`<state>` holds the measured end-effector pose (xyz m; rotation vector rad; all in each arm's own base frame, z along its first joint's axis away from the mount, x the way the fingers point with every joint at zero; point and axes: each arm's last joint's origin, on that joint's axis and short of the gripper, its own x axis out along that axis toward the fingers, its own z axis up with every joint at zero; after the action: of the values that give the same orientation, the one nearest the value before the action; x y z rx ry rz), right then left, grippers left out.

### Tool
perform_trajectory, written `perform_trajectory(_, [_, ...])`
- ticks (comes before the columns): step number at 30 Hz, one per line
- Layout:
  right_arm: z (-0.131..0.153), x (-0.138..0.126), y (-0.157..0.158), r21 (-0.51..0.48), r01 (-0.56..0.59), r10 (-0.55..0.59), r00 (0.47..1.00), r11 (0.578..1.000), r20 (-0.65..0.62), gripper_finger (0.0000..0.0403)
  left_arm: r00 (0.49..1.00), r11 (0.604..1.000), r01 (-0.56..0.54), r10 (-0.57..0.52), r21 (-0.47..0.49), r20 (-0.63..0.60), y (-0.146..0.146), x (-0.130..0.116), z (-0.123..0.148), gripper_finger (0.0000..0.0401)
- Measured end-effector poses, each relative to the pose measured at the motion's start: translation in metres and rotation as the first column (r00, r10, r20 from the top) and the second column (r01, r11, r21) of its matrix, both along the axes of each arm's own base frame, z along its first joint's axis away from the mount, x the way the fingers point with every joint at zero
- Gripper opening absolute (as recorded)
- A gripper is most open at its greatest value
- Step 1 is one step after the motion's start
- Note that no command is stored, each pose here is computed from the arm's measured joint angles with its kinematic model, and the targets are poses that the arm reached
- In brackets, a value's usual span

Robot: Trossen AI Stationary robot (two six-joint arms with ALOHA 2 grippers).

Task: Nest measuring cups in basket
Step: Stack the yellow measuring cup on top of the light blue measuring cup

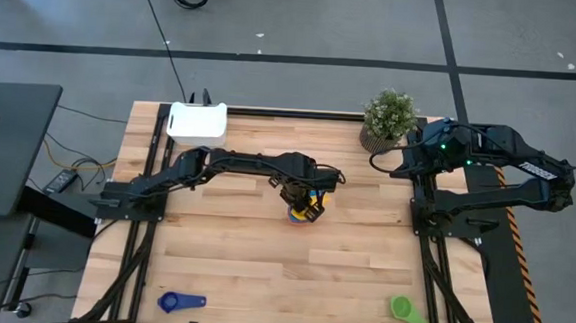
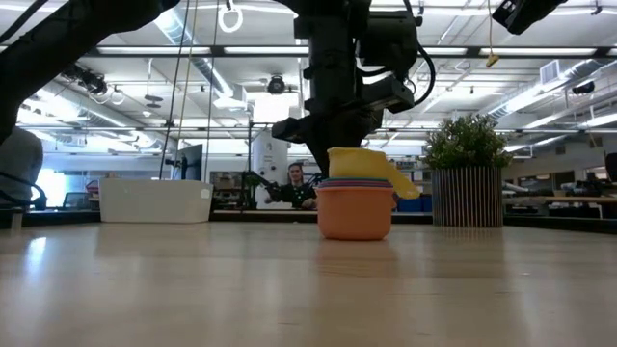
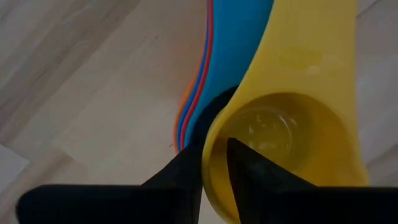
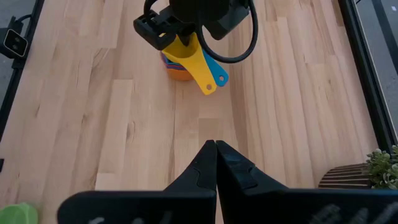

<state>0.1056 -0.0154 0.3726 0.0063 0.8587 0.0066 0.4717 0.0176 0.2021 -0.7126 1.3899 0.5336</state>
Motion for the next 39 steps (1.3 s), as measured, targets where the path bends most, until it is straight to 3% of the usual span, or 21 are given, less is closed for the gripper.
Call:
perform_trajectory(15, [0.0,0.0,0.0,0.0,0.0,0.0,1.0,1.0,0.0,0.0003,0.992,0.992,0.128,-0.128,0.018,0.01,0.002,-0.001,0.004,0.0077])
perform_trajectory(22, [0.0,0.0,0.0,0.005,0.006,-0.006,1.0,1.0,0.0,0.0003,0.992,0.992,0.127,-0.127,0.015,0.004,0.0,-0.002,0.005,0.0074])
perform_trajectory(30, [0.0,0.0,0.0,0.006,0.008,-0.008,1.0,1.0,0.0,0.0003,0.992,0.991,0.124,-0.124,0.04,-0.005,0.0,-0.003,0.008,0.0012])
perform_trajectory(34, [0.0,0.0,0.0,0.006,0.008,-0.008,1.0,1.0,0.0,0.0003,0.997,0.997,0.072,-0.072,0.042,-0.007,-0.002,-0.003,0.008,0.0012])
perform_trajectory(39, [0.0,0.0,0.0,0.007,0.007,-0.007,1.0,1.0,0.0,0.0003,0.997,0.995,-0.079,0.078,0.062,0.022,-0.007,-0.009,0.026,0.0009])
